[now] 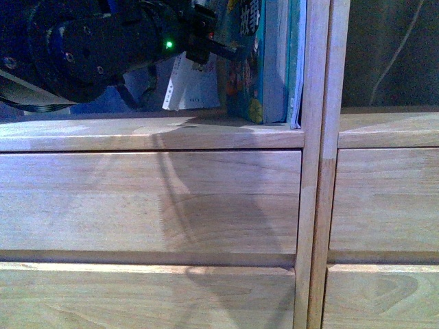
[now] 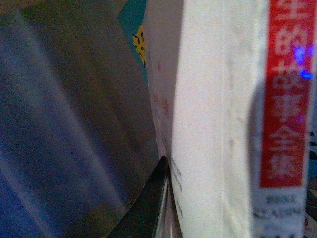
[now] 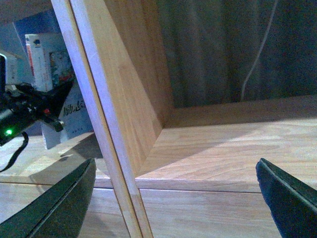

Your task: Organize books on shelf

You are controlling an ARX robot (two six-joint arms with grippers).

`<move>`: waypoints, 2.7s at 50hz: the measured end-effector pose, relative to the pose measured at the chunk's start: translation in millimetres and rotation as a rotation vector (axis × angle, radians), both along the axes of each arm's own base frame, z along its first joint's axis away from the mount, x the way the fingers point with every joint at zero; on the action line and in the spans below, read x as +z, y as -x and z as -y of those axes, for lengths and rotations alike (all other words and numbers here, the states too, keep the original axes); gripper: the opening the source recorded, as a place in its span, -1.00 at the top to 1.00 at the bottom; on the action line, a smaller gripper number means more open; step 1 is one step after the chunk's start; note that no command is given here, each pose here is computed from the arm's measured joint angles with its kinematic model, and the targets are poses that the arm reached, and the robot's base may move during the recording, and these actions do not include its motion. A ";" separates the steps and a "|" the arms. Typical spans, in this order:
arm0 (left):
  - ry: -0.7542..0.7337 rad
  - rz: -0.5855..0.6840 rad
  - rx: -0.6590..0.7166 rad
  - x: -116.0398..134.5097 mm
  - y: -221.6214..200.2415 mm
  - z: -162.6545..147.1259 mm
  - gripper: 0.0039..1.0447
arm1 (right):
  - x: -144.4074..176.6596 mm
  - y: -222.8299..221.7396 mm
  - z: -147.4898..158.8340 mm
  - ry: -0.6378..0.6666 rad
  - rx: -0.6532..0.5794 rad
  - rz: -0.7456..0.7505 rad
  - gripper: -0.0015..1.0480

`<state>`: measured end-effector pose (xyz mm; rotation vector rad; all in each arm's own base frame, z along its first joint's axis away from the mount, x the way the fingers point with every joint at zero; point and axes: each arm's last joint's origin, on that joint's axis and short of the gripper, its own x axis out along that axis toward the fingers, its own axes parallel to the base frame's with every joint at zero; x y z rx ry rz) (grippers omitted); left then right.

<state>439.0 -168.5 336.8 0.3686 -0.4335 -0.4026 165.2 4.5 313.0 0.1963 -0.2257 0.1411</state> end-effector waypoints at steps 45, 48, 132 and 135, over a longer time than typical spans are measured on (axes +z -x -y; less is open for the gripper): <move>0.043 0.036 0.027 -18.3 29.8 5.3 -0.86 | 0.0 0.0 0.0 0.001 0.000 0.000 -0.86; 0.080 0.008 0.041 -14.9 38.3 -0.2 -0.86 | 0.0 0.0 0.0 0.001 0.000 0.000 -0.86; 0.374 -0.439 0.397 -152.1 299.1 -167.8 0.95 | -126.1 47.5 4.3 0.191 -0.137 -0.230 0.94; 0.374 -0.439 0.397 -153.8 301.6 -167.8 0.95 | -127.9 48.7 4.4 0.191 -0.138 -0.229 0.94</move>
